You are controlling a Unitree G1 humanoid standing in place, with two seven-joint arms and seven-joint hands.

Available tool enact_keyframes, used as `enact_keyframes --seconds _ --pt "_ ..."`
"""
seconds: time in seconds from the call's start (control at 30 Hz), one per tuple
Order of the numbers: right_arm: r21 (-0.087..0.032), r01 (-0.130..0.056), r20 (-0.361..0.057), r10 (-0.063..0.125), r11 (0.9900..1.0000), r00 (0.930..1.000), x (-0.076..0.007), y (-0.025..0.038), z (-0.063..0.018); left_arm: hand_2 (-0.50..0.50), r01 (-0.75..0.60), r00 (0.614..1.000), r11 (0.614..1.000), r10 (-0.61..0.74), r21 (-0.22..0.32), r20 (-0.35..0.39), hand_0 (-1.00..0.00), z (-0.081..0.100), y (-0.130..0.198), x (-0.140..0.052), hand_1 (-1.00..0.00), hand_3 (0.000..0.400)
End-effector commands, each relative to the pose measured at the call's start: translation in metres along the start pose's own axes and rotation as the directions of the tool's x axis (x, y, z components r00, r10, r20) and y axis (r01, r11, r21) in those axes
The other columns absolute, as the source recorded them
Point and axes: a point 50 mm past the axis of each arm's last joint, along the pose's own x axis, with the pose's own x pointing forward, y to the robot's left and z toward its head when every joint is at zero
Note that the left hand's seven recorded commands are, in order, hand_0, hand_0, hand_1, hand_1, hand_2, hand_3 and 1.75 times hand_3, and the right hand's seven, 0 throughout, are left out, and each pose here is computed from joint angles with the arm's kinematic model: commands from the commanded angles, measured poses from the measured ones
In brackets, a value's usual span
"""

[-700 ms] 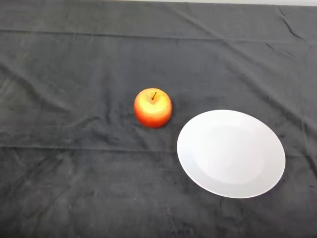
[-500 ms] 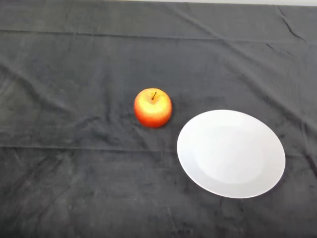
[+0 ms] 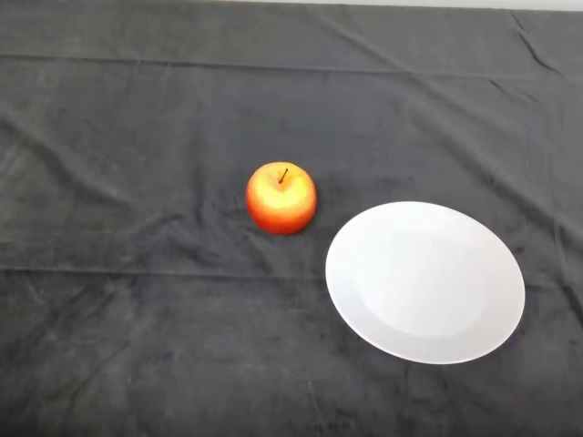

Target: Move the apple to the plate

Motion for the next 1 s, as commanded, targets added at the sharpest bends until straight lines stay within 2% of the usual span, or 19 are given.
enact_keyframes --seconds 0.03,0.57,1.0 --pt "-0.044 -0.112 -0.082 0.108 0.9927 0.9908 -0.0144 0.0341 -0.0258 0.0 0.016 1.0 1.0 -0.016 -0.003 0.026 0.0 0.002 -0.007 -0.001 0.0 0.0" --pt "-0.043 -0.112 -0.081 0.109 0.9927 0.9907 -0.0144 0.0341 -0.0258 0.0 0.082 0.996 0.996 -0.083 0.02 0.041 0.0 0.004 -0.03 -0.001 0.0 0.0" --pt "-0.043 -0.112 -0.081 0.109 0.9927 0.9908 -0.0145 0.0341 -0.0258 0.0 0.218 0.974 0.974 -0.221 0.06 0.047 0.0 0.004 -0.07 -0.005 0.0 0.0"
